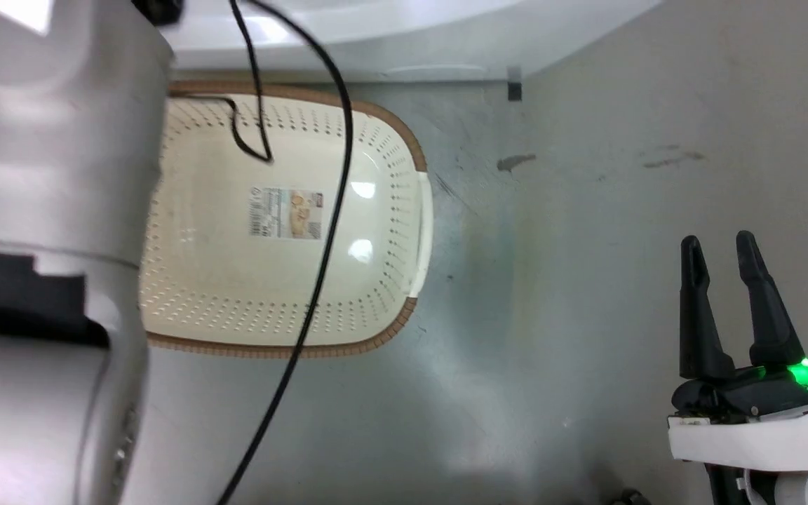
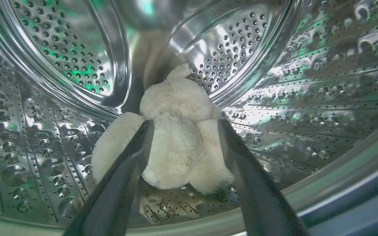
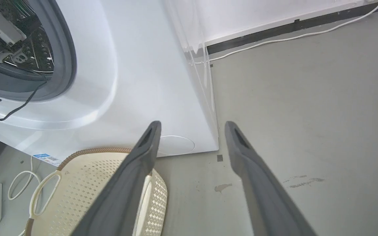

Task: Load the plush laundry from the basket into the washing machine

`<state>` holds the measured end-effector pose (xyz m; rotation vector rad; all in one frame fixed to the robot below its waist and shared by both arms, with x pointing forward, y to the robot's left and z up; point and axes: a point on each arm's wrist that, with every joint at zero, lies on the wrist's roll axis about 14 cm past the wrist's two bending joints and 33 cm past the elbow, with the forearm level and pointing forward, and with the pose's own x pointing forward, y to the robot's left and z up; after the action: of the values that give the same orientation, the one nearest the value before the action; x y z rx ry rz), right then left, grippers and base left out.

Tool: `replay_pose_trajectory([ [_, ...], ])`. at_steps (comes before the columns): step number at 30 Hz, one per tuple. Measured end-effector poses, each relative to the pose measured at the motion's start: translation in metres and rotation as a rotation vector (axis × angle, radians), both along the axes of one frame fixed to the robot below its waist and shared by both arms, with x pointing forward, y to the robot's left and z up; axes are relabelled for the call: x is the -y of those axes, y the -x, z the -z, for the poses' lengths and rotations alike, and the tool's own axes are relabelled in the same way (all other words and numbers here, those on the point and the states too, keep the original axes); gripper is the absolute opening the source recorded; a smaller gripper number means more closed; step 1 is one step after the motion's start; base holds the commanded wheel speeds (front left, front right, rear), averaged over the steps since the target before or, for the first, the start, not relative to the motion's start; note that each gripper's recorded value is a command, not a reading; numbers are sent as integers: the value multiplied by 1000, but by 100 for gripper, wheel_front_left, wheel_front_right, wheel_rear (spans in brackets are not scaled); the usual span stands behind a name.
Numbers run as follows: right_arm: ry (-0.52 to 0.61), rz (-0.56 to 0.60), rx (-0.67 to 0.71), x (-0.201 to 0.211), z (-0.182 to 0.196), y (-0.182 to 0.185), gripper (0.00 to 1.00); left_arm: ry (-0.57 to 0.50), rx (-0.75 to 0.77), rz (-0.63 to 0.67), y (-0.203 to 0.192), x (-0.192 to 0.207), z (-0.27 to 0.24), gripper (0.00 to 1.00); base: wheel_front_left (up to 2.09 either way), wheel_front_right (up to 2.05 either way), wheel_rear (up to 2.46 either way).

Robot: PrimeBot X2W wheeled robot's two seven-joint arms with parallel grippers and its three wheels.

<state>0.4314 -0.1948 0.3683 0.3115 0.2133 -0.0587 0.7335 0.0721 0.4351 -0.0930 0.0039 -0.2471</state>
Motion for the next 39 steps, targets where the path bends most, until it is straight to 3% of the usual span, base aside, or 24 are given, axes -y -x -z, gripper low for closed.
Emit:
replay_pose_trajectory([
  [21, -14, -41, 150, -14, -62, 1, 100, 79, -55, -12, 103, -9, -29, 100, 0, 0, 0],
  [39, -38, -81, 248, -28, -117, 39, 100, 41, -58, 6, 208, -15, -61, 100, 0, 0, 0],
])
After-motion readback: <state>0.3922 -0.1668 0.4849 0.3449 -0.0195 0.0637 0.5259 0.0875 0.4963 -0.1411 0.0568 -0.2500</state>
